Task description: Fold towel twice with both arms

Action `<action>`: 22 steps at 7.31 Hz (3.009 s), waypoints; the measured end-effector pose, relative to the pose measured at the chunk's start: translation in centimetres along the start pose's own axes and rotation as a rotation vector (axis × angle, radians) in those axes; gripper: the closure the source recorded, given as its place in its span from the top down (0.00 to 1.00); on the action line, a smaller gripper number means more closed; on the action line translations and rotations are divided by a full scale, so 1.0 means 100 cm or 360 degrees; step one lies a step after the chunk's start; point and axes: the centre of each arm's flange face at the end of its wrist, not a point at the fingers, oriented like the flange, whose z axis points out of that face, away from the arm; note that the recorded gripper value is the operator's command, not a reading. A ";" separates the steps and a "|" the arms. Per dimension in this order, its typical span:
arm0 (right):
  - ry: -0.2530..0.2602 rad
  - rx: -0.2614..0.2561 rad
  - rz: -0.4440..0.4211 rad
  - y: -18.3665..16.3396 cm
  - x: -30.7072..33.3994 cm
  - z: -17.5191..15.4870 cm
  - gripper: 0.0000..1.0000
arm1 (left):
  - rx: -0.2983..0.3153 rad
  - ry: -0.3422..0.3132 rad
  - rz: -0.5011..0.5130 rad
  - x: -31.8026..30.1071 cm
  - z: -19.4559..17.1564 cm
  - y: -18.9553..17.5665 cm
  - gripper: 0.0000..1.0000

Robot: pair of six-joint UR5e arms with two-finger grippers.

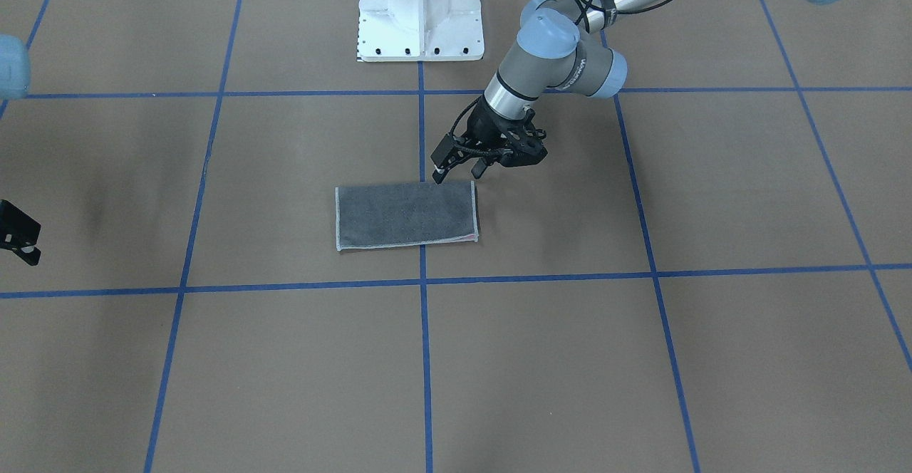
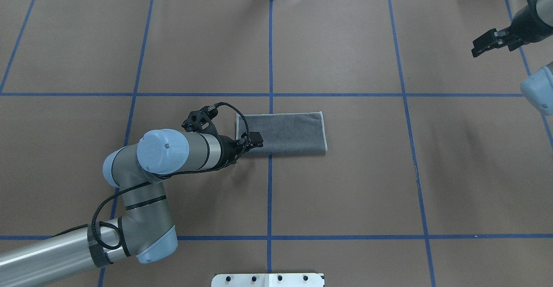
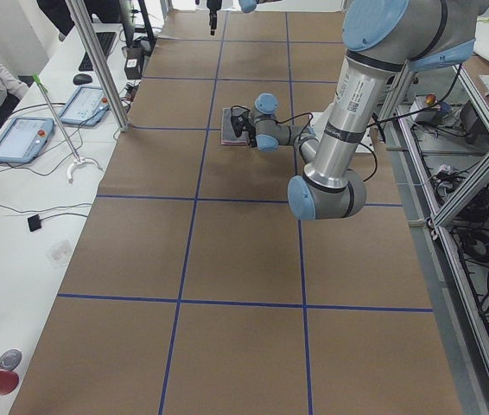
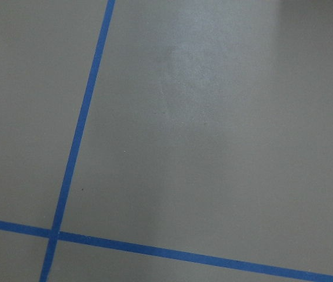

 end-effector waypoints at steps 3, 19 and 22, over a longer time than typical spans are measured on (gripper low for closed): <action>0.0005 0.0000 0.0001 0.001 0.001 0.001 1.00 | 0.0027 -0.0007 -0.0002 -0.002 0.005 -0.001 0.99; 0.0013 0.0009 -0.0002 0.000 0.001 0.000 1.00 | 0.0052 -0.0012 0.0003 -0.006 0.002 -0.011 0.40; 0.0015 0.0010 -0.0002 0.000 0.001 -0.001 1.00 | 0.0069 -0.0008 0.0003 -0.005 -0.001 -0.020 0.38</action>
